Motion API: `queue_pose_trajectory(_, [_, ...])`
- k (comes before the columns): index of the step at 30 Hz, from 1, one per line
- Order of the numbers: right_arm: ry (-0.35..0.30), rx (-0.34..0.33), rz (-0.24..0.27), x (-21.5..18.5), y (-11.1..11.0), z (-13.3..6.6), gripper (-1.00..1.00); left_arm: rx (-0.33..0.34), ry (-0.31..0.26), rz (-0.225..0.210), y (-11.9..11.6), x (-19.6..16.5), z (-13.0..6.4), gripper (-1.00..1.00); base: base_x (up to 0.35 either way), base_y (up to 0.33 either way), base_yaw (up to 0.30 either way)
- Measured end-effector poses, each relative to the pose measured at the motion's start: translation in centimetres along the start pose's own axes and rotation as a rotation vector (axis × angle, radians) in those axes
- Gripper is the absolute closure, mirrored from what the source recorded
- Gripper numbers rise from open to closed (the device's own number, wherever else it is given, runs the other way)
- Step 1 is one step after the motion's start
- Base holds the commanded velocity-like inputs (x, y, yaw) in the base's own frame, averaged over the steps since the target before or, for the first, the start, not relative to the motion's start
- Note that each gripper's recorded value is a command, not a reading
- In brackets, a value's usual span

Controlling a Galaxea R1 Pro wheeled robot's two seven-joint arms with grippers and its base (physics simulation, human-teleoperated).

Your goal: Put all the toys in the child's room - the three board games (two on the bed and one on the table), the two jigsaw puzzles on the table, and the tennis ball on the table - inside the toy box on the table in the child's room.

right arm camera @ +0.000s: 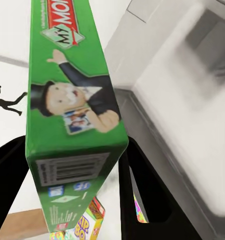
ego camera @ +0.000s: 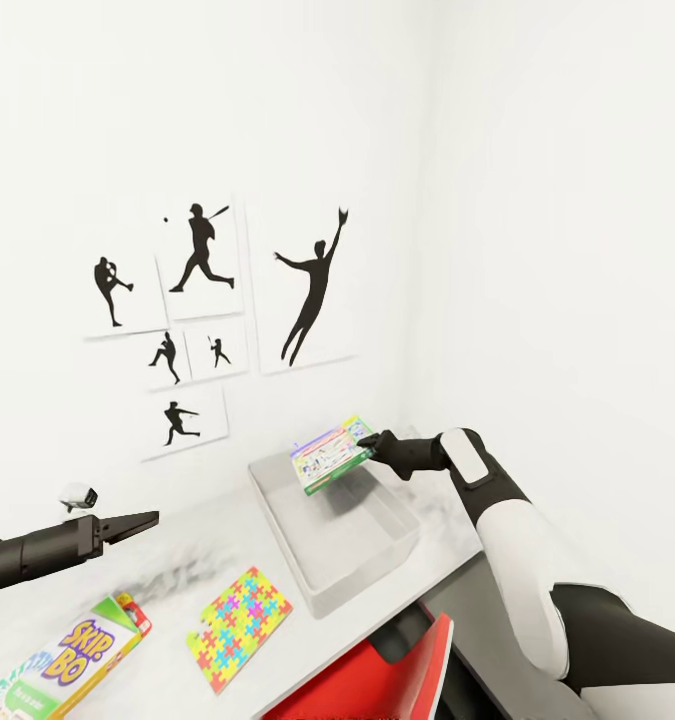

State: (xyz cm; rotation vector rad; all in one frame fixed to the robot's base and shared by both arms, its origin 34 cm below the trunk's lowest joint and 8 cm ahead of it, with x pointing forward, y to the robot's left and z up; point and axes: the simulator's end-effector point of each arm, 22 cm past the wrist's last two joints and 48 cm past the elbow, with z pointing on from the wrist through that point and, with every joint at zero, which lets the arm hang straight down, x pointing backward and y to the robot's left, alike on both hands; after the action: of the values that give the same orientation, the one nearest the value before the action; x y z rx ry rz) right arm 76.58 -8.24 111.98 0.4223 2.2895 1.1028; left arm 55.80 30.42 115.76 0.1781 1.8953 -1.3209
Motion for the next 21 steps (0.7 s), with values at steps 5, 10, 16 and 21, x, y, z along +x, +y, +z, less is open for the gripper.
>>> queue_pose_trajectory(5, [0.006, 0.004, 0.005, 0.1, -0.4, 0.3, 1.0, -0.002, 0.005, -0.007, 0.3, 0.2, 0.1, -1.0, 0.0, 0.0, 0.0])
queue_pose_trajectory(10, [0.012, 0.007, 0.01, 0.3, -0.8, 0.7, 1.0, -0.005, 0.009, -0.014, 0.7, 0.4, 0.3, -1.0, 0.0, 0.0, 0.0])
queue_pose_trajectory(16, [0.017, 0.01, 0.017, 0.5, -1.2, 1.2, 1.0, -0.008, 0.013, -0.022, 1.1, 0.6, 0.4, -1.0, 0.0, 0.0, 0.0])
queue_pose_trajectory(21, [0.027, 0.003, 0.018, 1.0, -0.8, 1.8, 1.0, -0.01, 0.017, -0.029, 1.4, 0.7, 0.5, -1.0, 0.0, 0.0, 0.0])
